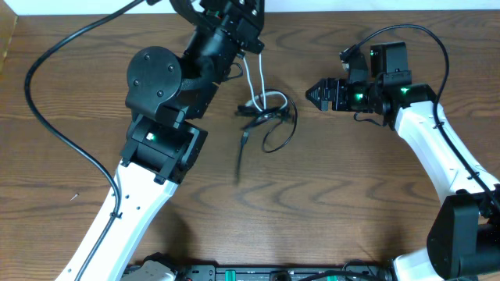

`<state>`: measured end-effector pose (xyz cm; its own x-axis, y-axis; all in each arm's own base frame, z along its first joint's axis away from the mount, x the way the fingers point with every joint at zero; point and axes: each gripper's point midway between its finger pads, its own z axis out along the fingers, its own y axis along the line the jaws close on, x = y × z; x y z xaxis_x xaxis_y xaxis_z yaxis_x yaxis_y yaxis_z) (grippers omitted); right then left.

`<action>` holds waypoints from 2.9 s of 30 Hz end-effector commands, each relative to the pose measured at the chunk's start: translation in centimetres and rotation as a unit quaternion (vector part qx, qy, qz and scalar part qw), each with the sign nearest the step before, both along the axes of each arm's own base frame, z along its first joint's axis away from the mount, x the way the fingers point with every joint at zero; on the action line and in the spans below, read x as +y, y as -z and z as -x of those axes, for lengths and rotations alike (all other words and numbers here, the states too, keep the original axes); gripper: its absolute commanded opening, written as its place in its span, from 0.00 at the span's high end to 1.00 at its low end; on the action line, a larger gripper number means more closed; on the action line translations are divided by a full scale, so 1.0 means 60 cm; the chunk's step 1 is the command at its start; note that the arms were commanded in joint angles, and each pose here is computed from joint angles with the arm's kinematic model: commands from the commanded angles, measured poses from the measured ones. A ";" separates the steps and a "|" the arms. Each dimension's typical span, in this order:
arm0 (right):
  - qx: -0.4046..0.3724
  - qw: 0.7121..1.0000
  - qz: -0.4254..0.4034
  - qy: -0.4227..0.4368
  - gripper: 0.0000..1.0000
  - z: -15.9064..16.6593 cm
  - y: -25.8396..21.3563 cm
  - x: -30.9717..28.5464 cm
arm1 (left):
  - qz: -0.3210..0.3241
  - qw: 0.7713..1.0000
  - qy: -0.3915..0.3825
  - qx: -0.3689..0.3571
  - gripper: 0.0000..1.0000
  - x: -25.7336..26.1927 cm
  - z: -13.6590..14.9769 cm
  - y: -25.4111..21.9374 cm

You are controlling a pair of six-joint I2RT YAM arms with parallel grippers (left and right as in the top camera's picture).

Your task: Untangle cables

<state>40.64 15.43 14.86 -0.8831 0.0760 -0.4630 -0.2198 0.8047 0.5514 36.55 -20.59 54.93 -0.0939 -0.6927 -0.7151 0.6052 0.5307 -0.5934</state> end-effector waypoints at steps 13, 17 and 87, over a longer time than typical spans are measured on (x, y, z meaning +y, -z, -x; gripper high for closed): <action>-0.007 0.999 -0.011 -0.042 0.11 0.014 -0.007 0.037 | -0.134 0.980 -0.055 0.136 0.92 0.010 -0.043 0.118; -0.011 0.997 -0.032 -0.068 0.11 0.024 -0.017 0.063 | -0.147 0.976 -0.059 0.148 0.93 0.011 -0.057 0.138; -0.126 0.983 -0.070 -0.114 0.18 -0.006 -0.100 0.092 | -0.207 0.962 -0.002 0.179 0.93 0.068 -0.001 0.142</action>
